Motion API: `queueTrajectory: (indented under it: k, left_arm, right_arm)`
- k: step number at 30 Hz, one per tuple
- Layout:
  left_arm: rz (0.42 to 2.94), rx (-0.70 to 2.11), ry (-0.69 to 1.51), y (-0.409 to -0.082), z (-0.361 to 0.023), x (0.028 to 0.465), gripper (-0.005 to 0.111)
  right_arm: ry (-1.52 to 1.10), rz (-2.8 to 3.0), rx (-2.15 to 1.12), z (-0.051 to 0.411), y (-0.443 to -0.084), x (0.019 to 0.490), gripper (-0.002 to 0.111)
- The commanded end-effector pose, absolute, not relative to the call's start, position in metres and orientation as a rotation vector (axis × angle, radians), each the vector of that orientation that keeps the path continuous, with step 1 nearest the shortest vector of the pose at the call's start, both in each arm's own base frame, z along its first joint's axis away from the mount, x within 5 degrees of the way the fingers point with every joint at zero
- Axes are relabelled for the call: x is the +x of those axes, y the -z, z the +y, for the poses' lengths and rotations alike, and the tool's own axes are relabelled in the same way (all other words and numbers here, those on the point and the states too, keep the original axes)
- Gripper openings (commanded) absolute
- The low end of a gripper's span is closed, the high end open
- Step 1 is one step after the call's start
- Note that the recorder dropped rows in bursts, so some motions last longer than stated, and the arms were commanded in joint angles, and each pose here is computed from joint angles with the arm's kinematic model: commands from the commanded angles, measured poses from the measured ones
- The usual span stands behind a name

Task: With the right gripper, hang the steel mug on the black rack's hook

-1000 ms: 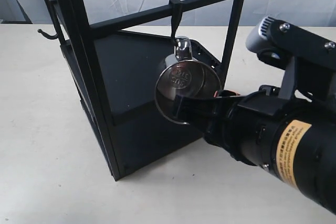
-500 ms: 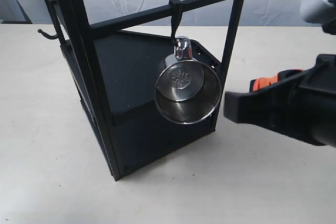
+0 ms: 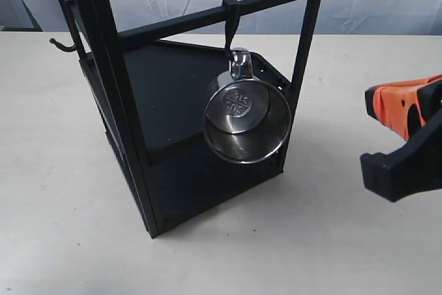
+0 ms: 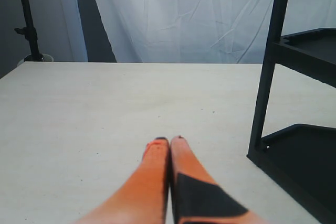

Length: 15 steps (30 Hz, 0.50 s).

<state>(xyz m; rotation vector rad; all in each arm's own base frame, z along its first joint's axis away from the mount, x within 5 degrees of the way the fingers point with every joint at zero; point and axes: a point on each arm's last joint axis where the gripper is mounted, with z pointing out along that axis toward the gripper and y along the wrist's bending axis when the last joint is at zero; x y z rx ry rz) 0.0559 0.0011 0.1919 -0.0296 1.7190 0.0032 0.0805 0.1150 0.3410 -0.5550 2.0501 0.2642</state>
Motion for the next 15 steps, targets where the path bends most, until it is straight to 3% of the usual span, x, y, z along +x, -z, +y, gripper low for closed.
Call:
queueTrajectory:
  k: [1, 5, 10, 15]
  left_arm:
    - [1.714, -0.03, -0.001, -0.192, 0.001, 0.056, 0.001]
    - [1.714, -0.03, -0.001, -0.192, 0.001, 0.056, 0.001]
    - [1.714, -0.03, -0.001, -0.192, 0.001, 0.056, 0.001]
    - [1.714, -0.03, -0.001, -0.192, 0.001, 0.056, 0.001]
  right_arm:
    - [-0.286, 1.978, -0.499, 0.107, -0.349, 0.085, -0.001]
    - [-0.463, 1.757, -0.388, 0.088, -0.352, 0.104, -0.001]
    - [-0.528, 1.556, -0.151, 0.046, -0.323, 0.101, -0.001]
    - [-0.441, 1.523, -0.056, 0.029, -0.295, 0.091, -0.001]
